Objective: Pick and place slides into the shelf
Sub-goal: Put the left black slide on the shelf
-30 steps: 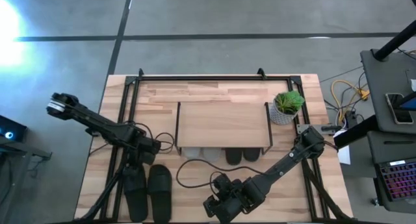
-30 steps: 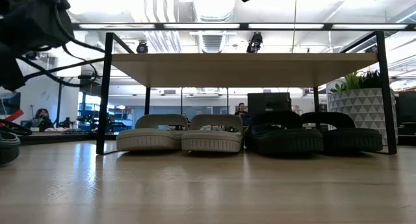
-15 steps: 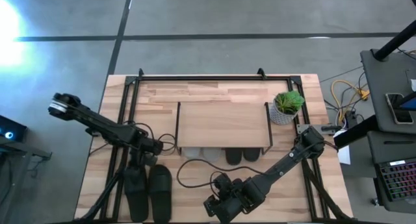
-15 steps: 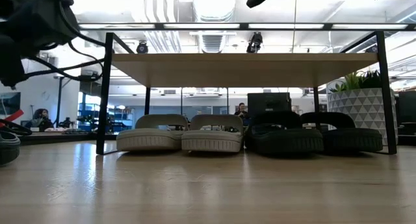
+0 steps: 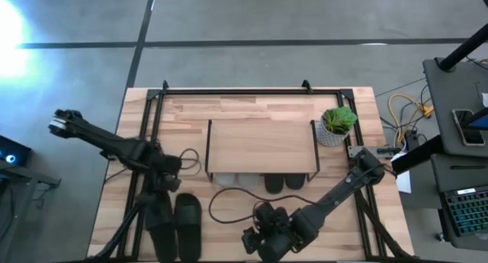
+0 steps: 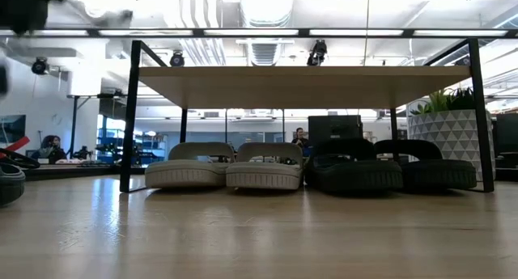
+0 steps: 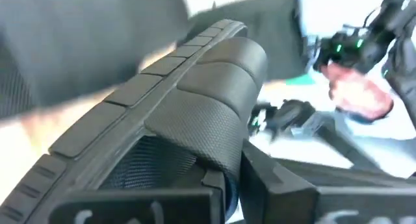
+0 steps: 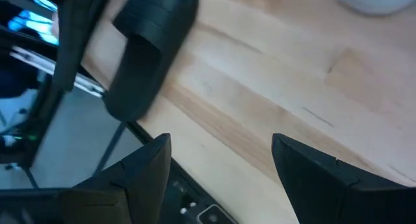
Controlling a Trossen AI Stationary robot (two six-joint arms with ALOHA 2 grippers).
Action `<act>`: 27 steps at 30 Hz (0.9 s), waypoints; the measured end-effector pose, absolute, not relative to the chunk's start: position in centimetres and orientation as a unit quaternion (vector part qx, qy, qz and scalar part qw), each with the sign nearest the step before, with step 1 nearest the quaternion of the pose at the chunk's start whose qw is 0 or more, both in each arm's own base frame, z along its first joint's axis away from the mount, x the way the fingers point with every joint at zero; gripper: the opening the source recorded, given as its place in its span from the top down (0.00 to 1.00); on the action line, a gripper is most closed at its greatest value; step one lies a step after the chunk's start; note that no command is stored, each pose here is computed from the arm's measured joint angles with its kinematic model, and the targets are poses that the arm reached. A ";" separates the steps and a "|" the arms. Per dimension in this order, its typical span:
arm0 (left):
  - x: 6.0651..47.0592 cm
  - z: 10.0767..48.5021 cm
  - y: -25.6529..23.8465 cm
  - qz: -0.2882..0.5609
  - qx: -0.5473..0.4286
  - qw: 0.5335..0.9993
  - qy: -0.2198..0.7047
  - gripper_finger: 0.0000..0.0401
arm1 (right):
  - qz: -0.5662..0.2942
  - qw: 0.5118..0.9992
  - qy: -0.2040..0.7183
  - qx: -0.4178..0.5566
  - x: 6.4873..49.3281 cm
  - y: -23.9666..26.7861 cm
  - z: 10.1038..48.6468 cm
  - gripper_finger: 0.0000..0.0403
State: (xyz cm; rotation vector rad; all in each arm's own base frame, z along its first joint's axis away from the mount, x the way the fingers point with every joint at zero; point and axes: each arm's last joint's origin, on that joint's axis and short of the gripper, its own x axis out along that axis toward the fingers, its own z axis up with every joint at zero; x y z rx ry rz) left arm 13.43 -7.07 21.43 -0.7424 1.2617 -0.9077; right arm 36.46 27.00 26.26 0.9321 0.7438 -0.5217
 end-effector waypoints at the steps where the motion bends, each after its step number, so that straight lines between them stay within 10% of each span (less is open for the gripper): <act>1: 13.4 22.8 -7.0 -0.402 -0.326 0.668 0.535 1.00 | -0.242 0.799 0.339 0.434 36.1 27.0 26.7 0.36; 12: 14.2 36.3 -6.2 -0.310 -0.233 0.864 0.322 1.00 | -0.297 0.793 0.338 0.410 32.7 25.7 29.6 0.36; 27: 23.5 41.1 -3.3 -0.228 0.005 0.872 0.433 1.00 | -0.319 0.817 0.230 0.422 30.5 26.5 31.2 0.39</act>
